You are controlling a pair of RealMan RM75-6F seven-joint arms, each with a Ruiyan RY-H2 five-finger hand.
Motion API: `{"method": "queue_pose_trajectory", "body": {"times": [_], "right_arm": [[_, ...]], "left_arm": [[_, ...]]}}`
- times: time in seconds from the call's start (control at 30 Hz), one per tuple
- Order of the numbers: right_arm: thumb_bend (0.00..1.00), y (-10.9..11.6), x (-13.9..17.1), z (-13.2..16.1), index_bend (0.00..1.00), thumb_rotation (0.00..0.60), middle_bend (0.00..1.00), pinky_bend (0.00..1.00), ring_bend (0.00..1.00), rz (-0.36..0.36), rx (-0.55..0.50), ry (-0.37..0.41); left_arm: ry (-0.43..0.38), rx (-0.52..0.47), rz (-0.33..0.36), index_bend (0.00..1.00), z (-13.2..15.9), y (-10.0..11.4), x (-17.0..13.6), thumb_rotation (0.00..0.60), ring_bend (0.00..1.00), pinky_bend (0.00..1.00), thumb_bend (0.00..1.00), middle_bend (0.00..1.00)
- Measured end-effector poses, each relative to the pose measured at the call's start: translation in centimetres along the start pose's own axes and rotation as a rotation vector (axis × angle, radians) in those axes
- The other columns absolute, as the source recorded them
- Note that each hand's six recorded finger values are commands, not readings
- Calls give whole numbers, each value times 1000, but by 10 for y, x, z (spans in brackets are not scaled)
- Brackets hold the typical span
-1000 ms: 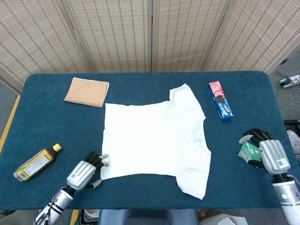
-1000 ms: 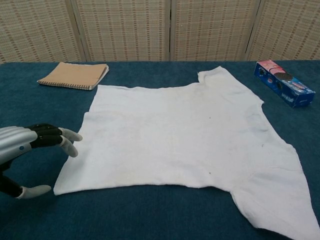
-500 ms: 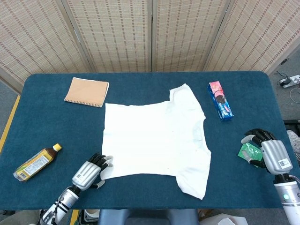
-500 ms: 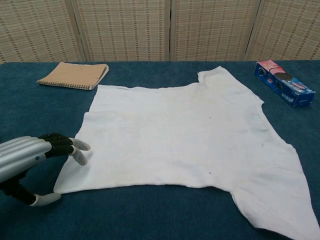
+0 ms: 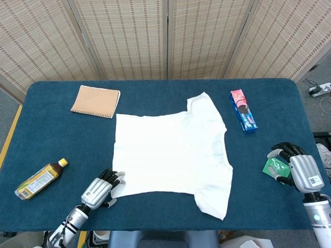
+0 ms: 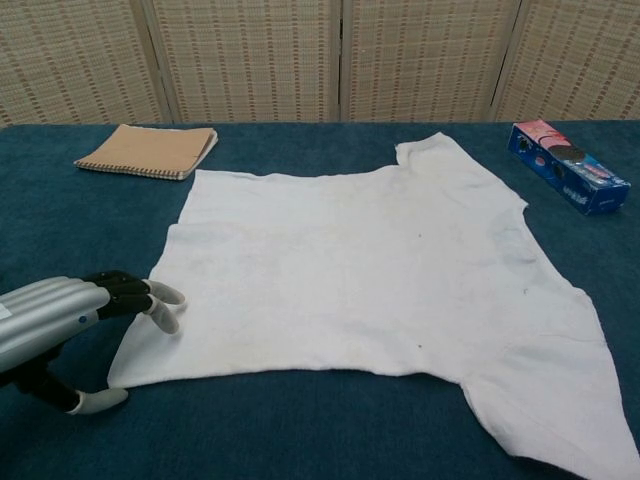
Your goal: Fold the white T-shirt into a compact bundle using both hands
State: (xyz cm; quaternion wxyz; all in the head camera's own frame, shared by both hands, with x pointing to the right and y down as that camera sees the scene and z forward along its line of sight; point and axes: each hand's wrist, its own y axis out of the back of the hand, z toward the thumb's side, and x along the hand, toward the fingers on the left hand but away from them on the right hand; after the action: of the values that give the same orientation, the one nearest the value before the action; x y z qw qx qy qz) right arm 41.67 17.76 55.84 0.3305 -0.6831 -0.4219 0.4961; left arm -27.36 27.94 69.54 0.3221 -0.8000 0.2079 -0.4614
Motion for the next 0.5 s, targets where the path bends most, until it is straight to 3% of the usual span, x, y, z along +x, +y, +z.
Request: {"method": "queue_pose_trajectory", "body": {"times": [0.5], "right_arm": [[294,1,3,-4,448,600,322,242,209,-5,1,-18]], "left_arm": [[19,-8,16,369,-3,0,8,600,146,67,272,157]]}}
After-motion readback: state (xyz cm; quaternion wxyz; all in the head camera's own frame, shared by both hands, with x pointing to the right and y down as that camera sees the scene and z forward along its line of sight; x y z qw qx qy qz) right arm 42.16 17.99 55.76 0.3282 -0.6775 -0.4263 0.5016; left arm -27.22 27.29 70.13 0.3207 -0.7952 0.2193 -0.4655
